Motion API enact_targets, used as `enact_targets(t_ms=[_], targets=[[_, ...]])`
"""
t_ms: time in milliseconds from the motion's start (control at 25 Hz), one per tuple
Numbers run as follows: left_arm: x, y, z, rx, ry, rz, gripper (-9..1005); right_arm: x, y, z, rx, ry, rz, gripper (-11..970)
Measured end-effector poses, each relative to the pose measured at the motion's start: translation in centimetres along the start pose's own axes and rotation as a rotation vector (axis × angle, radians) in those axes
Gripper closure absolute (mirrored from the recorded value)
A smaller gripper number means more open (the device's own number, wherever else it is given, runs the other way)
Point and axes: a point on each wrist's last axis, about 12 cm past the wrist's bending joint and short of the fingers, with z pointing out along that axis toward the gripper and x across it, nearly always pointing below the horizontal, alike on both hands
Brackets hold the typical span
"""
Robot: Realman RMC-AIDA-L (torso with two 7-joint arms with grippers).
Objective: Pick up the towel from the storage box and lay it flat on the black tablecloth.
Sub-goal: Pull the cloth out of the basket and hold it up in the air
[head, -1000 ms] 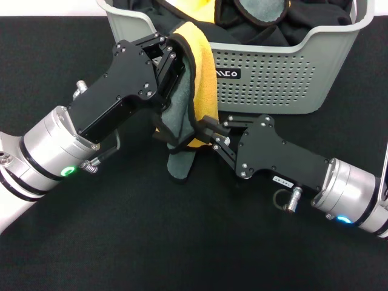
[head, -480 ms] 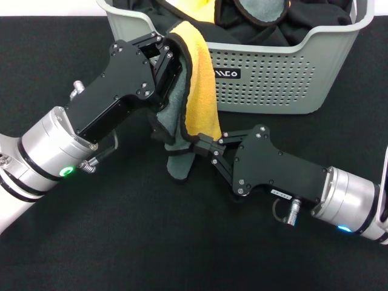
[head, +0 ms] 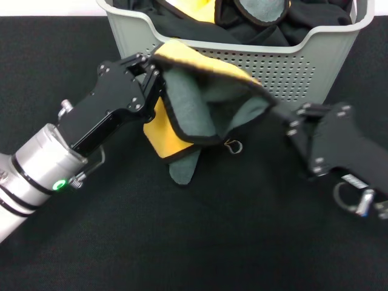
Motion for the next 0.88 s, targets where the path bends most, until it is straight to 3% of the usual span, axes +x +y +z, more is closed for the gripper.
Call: enact_targets(t_ms=[280,640,880], targets=[[0.7,-0.1,-1.1,-0.041,0.047,-0.014,961,-1.3,-1.0,-0.7,0.009,-0.065,-0.031,961],[1.2,-0.3,-1.9,-0.061,0.084,-0.025,960,-2.8,-3.1,1.8,-0.080,-0.122,-0.016,960],[1.6,-0.6,-2.1,-0.074,0.097,-0.049,951,-3.1,-3.7,3.3,-0.120,-0.132,-0.021,959]])
